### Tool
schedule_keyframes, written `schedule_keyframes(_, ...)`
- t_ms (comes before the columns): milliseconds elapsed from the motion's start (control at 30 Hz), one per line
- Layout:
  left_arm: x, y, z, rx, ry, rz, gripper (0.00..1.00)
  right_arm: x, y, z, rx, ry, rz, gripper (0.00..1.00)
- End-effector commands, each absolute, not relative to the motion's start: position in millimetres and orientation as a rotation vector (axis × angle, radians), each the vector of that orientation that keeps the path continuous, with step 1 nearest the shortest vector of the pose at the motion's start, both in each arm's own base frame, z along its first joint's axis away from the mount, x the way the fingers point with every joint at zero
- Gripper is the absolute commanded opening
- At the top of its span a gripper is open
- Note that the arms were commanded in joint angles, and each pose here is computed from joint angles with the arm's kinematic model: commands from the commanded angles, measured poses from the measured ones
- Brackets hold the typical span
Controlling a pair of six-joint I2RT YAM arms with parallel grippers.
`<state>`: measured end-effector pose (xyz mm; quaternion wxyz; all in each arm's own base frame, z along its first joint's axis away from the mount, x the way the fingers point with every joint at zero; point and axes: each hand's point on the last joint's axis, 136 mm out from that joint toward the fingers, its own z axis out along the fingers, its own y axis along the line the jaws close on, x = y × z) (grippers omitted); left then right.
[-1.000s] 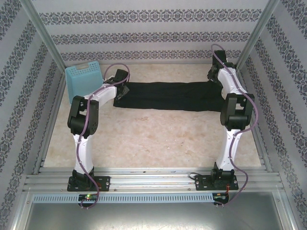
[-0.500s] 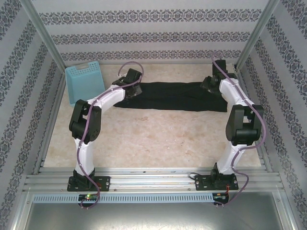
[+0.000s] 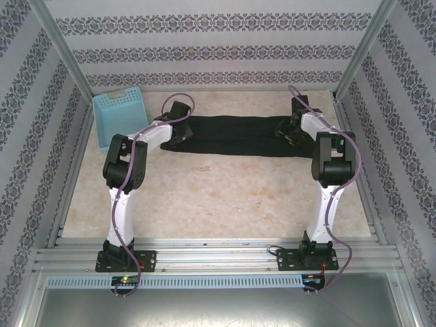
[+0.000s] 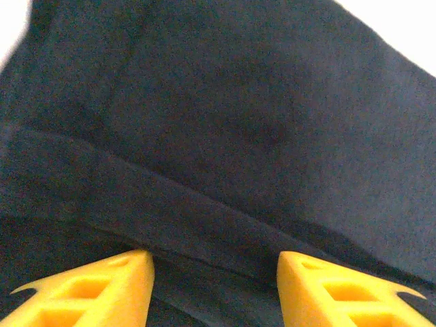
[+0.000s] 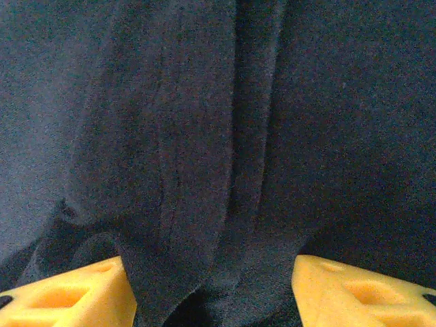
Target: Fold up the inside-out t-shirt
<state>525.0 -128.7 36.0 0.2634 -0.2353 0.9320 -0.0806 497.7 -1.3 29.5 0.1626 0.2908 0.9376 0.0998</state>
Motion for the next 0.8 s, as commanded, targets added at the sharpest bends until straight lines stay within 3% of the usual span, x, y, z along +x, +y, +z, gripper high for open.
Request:
schedule_keyframes(0,516,-127,21,-0.614,2.566,-0.204,0.51,504,-26,31,0.92,2.644,0.233,0.62)
schedule_keyframes(133,507,-123,16,-0.629,2.575,-0.201,0.52,505,-39,37,0.934,2.63,0.228,0.64)
schedule_keyframes(400,517,-143,61,-0.543,2.543,-0.354,0.55,485,-72,92,0.816,2.562,0.083,0.97)
schedule_keyframes(567,524,-152,82,-0.507,2.518,-0.412,0.56,482,-85,88,0.756,2.623,-0.009,0.98)
schedule_keyframes(767,528,-154,69,-0.501,2.544,-0.414,0.57,497,-88,68,0.727,2.679,-0.03,0.98)
